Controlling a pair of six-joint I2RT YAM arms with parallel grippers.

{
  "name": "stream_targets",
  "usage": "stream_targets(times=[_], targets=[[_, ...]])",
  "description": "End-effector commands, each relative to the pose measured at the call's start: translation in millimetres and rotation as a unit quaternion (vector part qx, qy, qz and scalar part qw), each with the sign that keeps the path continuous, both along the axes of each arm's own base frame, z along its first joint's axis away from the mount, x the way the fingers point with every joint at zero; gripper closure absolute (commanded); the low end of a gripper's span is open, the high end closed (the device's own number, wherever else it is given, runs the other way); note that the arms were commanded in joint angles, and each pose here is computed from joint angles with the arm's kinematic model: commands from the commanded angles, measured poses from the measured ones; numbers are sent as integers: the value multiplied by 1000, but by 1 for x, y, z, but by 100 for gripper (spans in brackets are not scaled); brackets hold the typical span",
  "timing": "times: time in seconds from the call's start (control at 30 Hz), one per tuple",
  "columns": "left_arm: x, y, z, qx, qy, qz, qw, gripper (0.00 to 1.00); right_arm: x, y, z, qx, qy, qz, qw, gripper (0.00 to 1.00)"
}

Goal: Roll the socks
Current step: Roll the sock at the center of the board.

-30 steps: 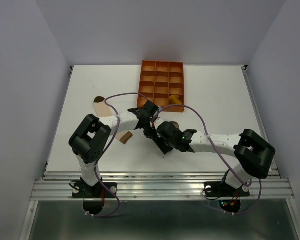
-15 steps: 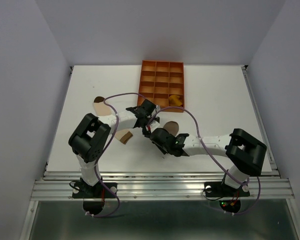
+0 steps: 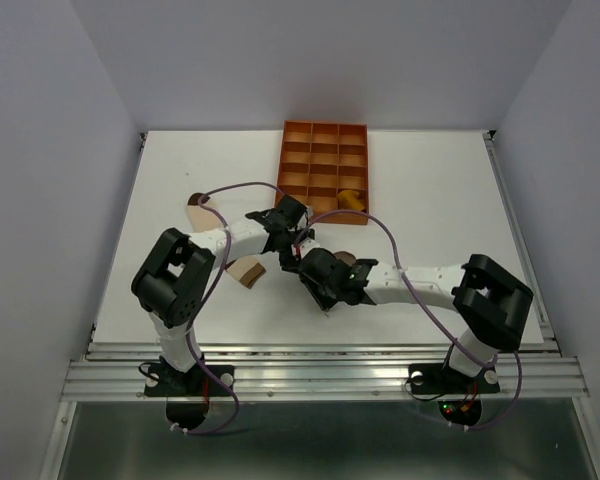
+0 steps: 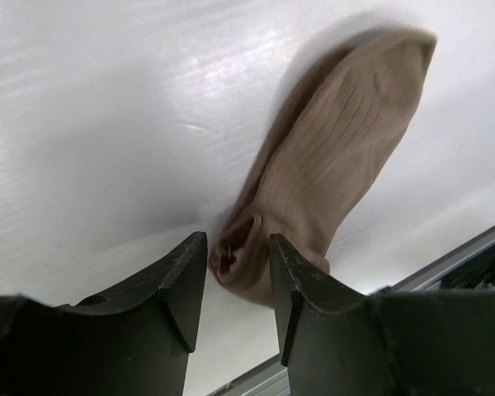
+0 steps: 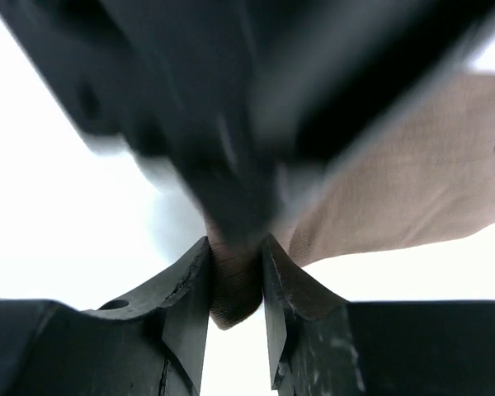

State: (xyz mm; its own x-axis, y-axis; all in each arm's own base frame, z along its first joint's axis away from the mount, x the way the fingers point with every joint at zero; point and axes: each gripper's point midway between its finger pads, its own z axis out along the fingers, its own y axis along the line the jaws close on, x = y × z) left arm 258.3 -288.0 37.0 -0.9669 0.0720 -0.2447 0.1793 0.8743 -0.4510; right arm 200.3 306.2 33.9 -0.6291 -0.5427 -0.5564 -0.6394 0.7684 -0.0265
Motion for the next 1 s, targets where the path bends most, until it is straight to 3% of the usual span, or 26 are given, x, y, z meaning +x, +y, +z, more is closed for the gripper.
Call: stream_targets(times=[0.0,0.2,0.53,0.97], targets=[[40,10,27,-19,-66,52,996,53,-32,1,3,36,115,6,993,99],[52,8,47,-54,-94,48,993,53,-34,3,0,73,170,4,983,99],[57,32,46,-30,-102,86,991,54,-12,11,19,156,242,-16,958,99],[45,65,35,-4,-102,127,987,55,16,1,4,185,304,-66,932,99]])
